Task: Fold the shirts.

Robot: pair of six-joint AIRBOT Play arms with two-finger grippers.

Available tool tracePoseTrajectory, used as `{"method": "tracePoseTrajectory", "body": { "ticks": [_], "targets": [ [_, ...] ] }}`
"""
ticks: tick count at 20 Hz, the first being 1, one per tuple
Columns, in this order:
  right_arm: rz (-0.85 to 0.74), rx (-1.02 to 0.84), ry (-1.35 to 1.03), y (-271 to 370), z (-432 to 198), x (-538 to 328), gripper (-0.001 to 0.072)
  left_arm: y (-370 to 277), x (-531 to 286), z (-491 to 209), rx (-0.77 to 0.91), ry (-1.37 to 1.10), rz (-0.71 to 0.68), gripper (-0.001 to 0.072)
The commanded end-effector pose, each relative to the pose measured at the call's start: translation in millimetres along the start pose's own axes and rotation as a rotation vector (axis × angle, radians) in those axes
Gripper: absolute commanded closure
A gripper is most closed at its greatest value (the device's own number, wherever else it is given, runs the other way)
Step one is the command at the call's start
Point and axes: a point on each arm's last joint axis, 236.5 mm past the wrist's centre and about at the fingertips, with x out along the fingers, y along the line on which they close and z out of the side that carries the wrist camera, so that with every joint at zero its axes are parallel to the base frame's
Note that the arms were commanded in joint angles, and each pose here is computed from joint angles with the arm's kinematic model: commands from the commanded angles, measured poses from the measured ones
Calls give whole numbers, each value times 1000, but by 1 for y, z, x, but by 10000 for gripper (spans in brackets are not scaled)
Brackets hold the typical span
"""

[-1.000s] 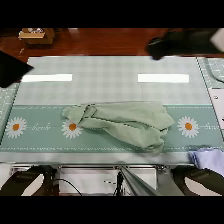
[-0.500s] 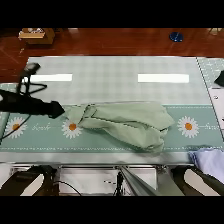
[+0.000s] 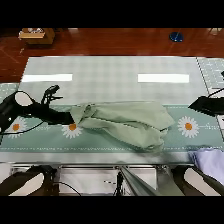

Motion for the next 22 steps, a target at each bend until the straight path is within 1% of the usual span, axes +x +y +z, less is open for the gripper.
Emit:
{"method": "tracePoseTrajectory", "body": {
  "ticks": [1, 3, 6, 8, 10, 14, 16, 17, 18, 19, 20, 22],
  "targets": [
    [63, -7, -29, 12, 4, 5, 221, 15, 0, 19, -151, -67, -133, 94],
    [67, -6, -45, 13, 8, 4, 221, 34, -18, 36, -259, -165, -190, 94],
    [65, -11, -56, 13, 10, 4, 221, 65, -30, 38, -345, -218, -175, 93],
    [63, -11, -60, 12, 11, 4, 221, 72, -26, 39, -360, -223, -169, 93],
    [61, -11, -66, 12, 13, 4, 221, 65, -15, 43, -359, -205, -210, 93],
    [61, -10, -65, 12, 13, 4, 222, 34, 11, 64, -377, -200, -347, 95],
    [61, -10, -66, 12, 13, 4, 221, 23, 26, 67, -371, -168, -367, 95],
    [60, -11, -66, 12, 13, 4, 221, 20, 32, 68, -367, -149, -369, 112],
    [60, -10, -66, 12, 13, 4, 221, 18, 36, 68, -371, -133, -372, 319],
    [58, -10, -70, 11, 14, 4, 221, 16, 39, 68, -365, -120, -377, 574],
    [57, -11, -69, 11, 14, 4, 221, 14, 38, 68, -362, -117, -380, 662],
    [42, -6, -59, 7, 11, 5, 221, 11, 34, 68, -352, -106, -399, 689]
  ]
}}
